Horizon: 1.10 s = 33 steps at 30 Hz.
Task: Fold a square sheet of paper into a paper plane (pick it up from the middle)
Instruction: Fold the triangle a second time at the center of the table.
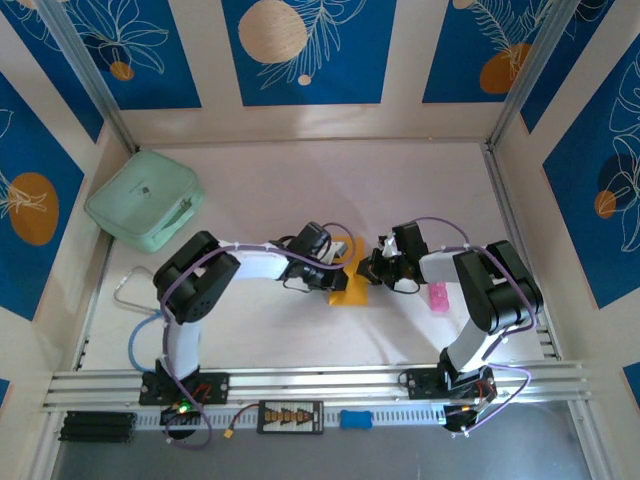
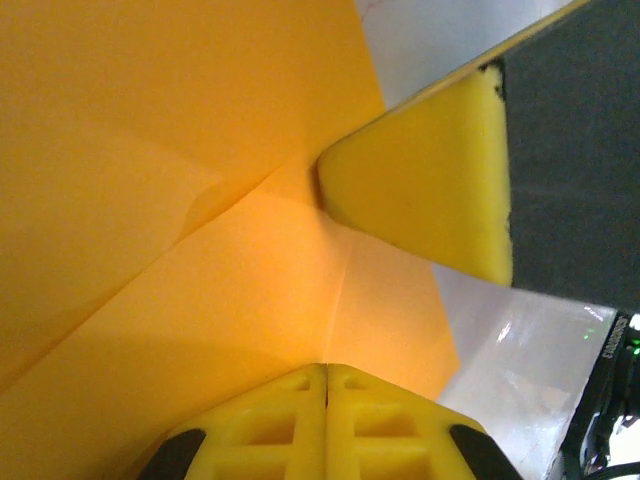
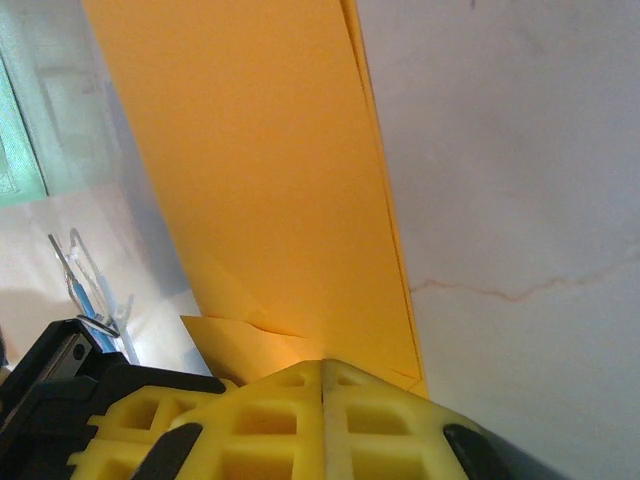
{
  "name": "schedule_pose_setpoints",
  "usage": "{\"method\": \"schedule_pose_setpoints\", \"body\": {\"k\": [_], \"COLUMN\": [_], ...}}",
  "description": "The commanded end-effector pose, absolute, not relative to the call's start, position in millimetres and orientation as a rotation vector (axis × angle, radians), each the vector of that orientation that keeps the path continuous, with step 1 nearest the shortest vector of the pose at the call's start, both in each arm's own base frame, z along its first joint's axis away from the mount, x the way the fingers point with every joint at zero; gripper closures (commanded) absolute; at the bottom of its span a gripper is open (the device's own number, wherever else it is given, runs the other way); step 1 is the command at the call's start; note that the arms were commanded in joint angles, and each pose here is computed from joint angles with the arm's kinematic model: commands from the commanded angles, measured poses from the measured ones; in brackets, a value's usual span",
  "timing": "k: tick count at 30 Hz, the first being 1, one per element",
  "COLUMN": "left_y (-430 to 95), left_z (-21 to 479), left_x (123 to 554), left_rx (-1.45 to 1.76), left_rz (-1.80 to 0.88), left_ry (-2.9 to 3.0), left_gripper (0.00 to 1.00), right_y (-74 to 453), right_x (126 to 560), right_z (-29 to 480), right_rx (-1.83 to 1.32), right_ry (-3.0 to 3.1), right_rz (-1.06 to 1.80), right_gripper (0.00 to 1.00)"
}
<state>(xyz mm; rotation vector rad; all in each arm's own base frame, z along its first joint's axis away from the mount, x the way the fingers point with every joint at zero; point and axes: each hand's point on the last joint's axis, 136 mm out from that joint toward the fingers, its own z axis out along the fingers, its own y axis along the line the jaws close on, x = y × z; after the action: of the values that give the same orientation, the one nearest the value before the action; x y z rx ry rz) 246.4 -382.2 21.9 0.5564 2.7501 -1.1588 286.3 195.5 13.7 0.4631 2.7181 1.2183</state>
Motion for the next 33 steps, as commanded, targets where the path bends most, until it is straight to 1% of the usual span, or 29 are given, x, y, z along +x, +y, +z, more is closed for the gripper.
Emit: {"method": "schedule_pose_setpoints", "body": {"k": [1, 7, 11, 13, 17, 19, 23, 28, 33], "left_y": [-349.6, -342.5, -342.9, -351.4, -379.4, -389.4, -396.8, -399.2, -382.0], "left_z": [-0.8, 5.2, 16.5, 29.5, 61.3, 67.5, 61.4, 44.2, 14.3], "left_x": [218.1, 212.0, 216.1, 223.2, 237.5, 242.7, 243.0, 229.3, 220.9], "left_rx": [0.591, 0.635, 0.628, 0.618, 0.575, 0.561, 0.575, 0.613, 0.579], "left_rz": [-0.999, -0.974, -0.969, -1.005, -1.160, -1.215, -1.235, -1.273, -1.160], "left_ry": [2.914, 2.911, 2.873, 2.834, 2.746, 2.720, 2.733, 2.788, 2.883], "left_gripper": [0.96, 0.95, 0.95, 0.95, 0.95, 0.94, 0.94, 0.94, 0.94], "right_y": [171.7, 170.7, 170.8, 170.6, 170.7, 170.6, 170.5, 169.8, 169.4], "right_x": [266.3, 265.6, 265.9, 265.7, 265.8, 265.9, 265.3, 265.3, 265.2], "right_z": [-16.6, -17.3, -15.8, -15.2, -14.2, -13.8, -13.6, -13.8, -14.4], "right_rx": [0.595, 0.599, 0.596, 0.598, 0.603, 0.604, 0.600, 0.606, 0.607], "right_ry": [2.831, 2.835, 2.833, 2.833, 2.829, 2.830, 2.832, 2.830, 2.831], "right_rz": [1.058, 1.052, 1.052, 1.052, 1.055, 1.054, 1.053, 1.049, 1.048], "right_gripper": [1.00, 1.00, 1.00, 1.00, 1.00, 1.00, 1.00, 1.00, 1.00]}}
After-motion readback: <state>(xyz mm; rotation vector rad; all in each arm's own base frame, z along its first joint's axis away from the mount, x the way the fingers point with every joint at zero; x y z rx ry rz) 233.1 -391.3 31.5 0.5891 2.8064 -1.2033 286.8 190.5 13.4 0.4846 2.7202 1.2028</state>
